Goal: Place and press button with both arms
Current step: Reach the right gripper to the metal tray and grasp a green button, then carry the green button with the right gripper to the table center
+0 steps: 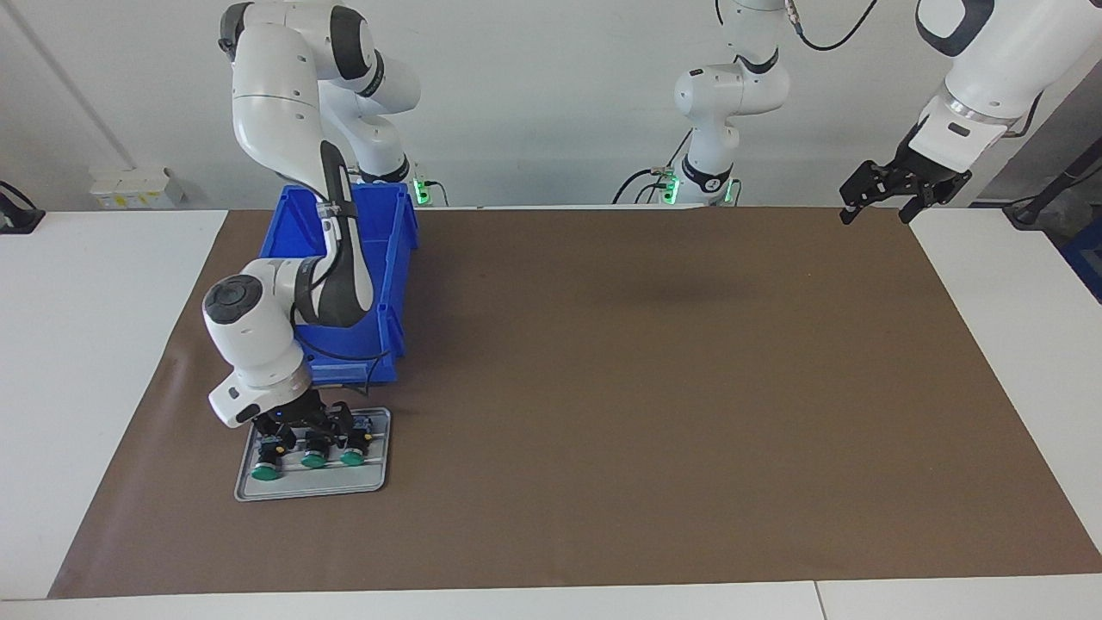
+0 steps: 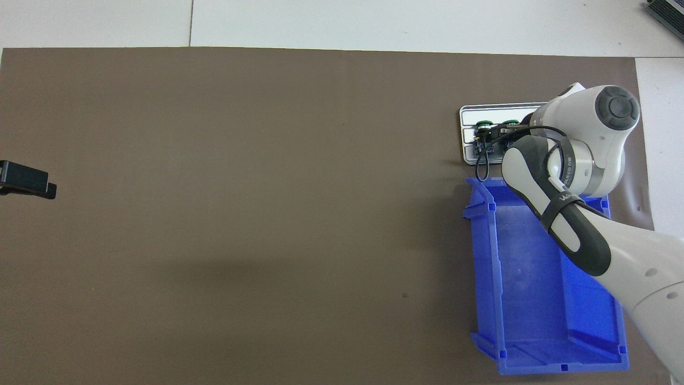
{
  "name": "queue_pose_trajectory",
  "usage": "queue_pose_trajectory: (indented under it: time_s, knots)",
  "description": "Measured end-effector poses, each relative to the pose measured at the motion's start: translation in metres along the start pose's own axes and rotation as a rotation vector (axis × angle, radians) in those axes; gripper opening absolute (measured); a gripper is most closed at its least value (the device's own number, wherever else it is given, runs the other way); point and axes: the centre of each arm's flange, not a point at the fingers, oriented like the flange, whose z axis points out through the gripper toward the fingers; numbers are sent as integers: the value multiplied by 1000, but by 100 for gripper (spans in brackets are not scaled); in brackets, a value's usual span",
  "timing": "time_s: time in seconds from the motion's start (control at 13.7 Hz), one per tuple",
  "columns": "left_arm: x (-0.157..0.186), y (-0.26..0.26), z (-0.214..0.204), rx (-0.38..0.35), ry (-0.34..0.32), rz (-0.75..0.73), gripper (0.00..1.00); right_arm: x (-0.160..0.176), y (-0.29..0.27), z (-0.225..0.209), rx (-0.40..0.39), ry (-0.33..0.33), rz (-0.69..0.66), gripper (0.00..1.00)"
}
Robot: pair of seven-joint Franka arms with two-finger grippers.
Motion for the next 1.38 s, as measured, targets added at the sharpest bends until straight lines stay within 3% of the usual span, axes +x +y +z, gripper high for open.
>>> queue_pose_trajectory:
  time_s: [0.15,0.58,0.95,1.16,1.38]
  knots:
    - [0,0,0,0,0,0,100,0,0,-1,0,3,0,43]
    - [0,0,0,0,0,0,100,12,0,-23,2,15,1,43]
    - [0,0,0,0,0,0,100,40,-28,-137,-57,-17,27,43]
    - [0,0,0,0,0,0,100,41,-102,-181,-75,-17,204,43]
    - [0,0,0,0,0,0,100,25,-180,-187,-67,-3,466,43]
